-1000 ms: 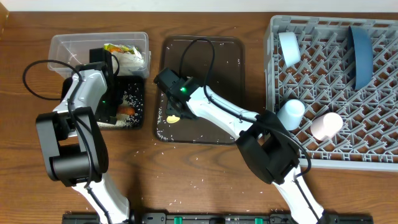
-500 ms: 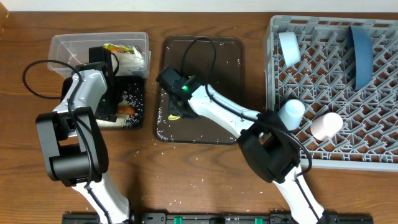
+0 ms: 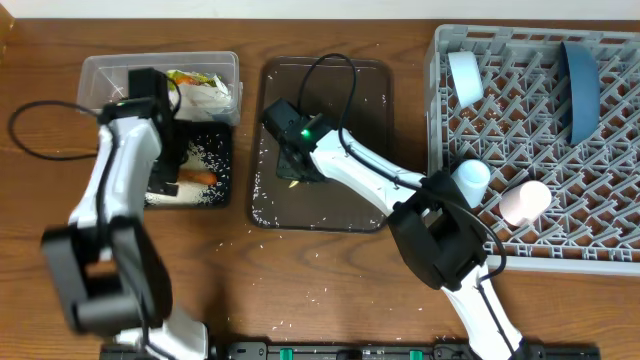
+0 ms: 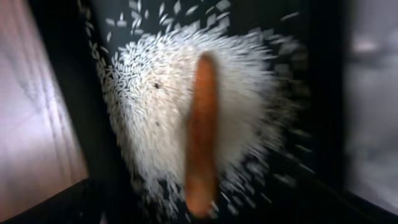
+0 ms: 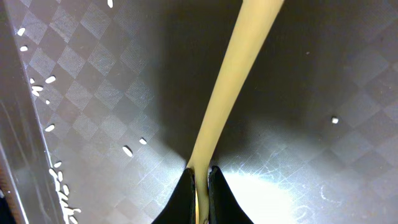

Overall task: Sort waste into correct bins and load items into the dishwasher rack
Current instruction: 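Grasp the yellow spoon with the right gripper and lift it, then place the yellow spoon into the dish rack with right gripper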

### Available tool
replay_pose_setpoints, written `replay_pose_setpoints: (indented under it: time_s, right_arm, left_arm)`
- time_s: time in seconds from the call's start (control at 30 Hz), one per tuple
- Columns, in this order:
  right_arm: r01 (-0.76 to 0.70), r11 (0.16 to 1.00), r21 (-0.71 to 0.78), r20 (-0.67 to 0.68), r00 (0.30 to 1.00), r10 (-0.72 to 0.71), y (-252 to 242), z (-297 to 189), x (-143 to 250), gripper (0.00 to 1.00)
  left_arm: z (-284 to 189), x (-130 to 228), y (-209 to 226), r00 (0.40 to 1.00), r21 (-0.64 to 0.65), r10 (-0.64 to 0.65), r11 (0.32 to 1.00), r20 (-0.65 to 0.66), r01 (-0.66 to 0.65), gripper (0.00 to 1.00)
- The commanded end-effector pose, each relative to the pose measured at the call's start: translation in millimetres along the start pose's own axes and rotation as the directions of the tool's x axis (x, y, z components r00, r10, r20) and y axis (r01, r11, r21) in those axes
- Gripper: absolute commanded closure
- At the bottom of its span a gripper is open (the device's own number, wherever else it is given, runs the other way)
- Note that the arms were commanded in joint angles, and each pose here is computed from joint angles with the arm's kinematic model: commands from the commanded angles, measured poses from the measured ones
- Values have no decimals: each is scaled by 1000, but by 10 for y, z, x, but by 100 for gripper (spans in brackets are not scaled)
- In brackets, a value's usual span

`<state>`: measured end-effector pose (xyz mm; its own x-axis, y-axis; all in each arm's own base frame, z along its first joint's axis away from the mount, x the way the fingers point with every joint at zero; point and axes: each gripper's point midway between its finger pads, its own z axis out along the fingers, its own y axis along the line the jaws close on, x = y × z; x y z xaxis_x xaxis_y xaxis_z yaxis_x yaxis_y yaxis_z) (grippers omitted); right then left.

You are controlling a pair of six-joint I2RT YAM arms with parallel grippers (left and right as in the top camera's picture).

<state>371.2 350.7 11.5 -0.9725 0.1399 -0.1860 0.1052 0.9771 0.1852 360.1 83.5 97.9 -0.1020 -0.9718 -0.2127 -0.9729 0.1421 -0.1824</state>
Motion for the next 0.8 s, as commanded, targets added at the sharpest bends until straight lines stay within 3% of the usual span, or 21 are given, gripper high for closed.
replay_pose_setpoints:
  time_s: [0.0, 0.2, 0.47, 0.77]
  right_arm:
    - [64, 997, 46, -20, 998, -64, -189, 103, -35, 99]
    - [292, 956, -25, -41, 955, -293, -167, -28, -94, 99]
    - [465, 882, -76, 103, 883, -457, -405, -1138, -567, 99]
    - [704, 700, 119, 263, 657, -706, -1465, -2497, -1063, 99]
  left_arm:
    - [-472, -151, -28, 998, 113, -34, 993, 60, 27, 2]
    - [-1266, -251, -10, 991, 329, -84, 943, 104, 45, 1]
    - [-1910, -298, 168, 981, 489, -132, 871, 140, 47, 1]
    - [-1969, -301, 189, 980, 504, -137, 862, 143, 48, 1]
